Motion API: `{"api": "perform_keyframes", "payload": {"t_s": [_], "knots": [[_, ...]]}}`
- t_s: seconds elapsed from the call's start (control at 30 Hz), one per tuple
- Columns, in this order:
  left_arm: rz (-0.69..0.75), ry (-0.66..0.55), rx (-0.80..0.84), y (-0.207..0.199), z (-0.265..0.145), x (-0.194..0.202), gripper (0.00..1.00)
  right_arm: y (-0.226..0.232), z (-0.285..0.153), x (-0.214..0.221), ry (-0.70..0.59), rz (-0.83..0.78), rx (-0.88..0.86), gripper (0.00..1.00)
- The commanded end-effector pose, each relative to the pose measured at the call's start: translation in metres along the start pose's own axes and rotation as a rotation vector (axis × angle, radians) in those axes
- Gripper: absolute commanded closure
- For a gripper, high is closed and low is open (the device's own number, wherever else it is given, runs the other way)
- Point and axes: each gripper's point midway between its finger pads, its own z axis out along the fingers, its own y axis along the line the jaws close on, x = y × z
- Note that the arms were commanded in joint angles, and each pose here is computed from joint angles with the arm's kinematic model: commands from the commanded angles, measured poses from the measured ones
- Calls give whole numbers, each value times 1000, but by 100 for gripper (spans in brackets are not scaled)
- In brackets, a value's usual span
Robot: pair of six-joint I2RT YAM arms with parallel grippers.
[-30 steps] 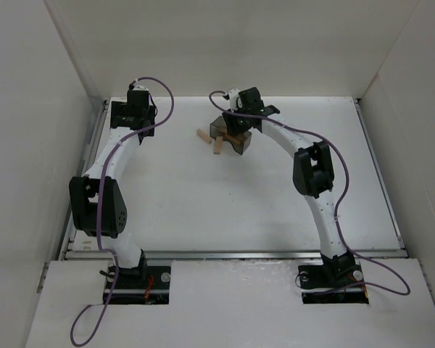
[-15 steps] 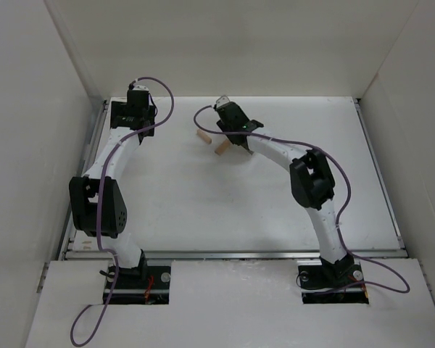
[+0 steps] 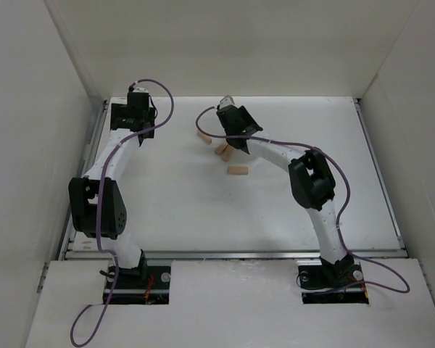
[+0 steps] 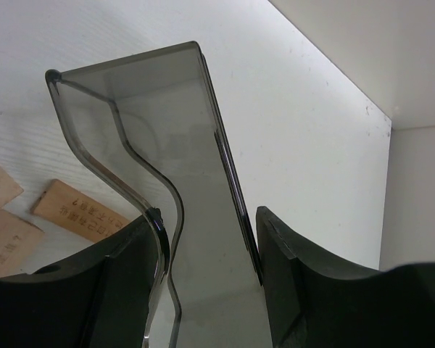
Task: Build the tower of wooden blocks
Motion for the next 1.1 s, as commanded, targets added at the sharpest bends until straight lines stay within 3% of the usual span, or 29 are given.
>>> {"api": "perform_keyframes", "payload": {"t_s": [0.0,0.07,0.2,0.23,0.3,0.33,0.53,0.57,0.63,0.67,0.7,0.87,1.07], "knots": [[-57,-56,-18,13,-18,-13,17,-42,-15,-31,-83,132,37,100],[-57,-56,-18,13,-18,-13,17,-50,-5,-21,-51,182,-19,100],[-63,-49,-8,10,-16,-10,17,-39,8,-15,-54,343,-380,100],[-63,-49,-8,10,-16,-10,17,-27,6,-13,-72,377,-577,97],[-63,-49,1,8,-16,-10,17,-9,4,-3,-35,424,-760,97],[-68,-41,2,8,-17,-8,17,1,-7,-8,-55,453,-901,94],[-77,-42,11,7,-18,-7,17,-2,20,34,55,742,-1180,78],[-77,-42,11,7,-18,-7,17,-2,13,33,64,796,-1266,69],[-77,-42,11,7,-18,-7,17,-3,20,43,88,846,-1293,51],[-76,-43,20,5,-18,-7,17,-6,24,48,94,859,-1297,38],[-76,-43,20,5,-18,-7,17,-6,24,49,94,859,-1297,0],[-72,-35,30,3,-19,-5,17,-19,35,59,113,865,-1200,0],[-68,-27,30,3,-19,-3,17,-65,67,73,151,886,-852,0]]}}
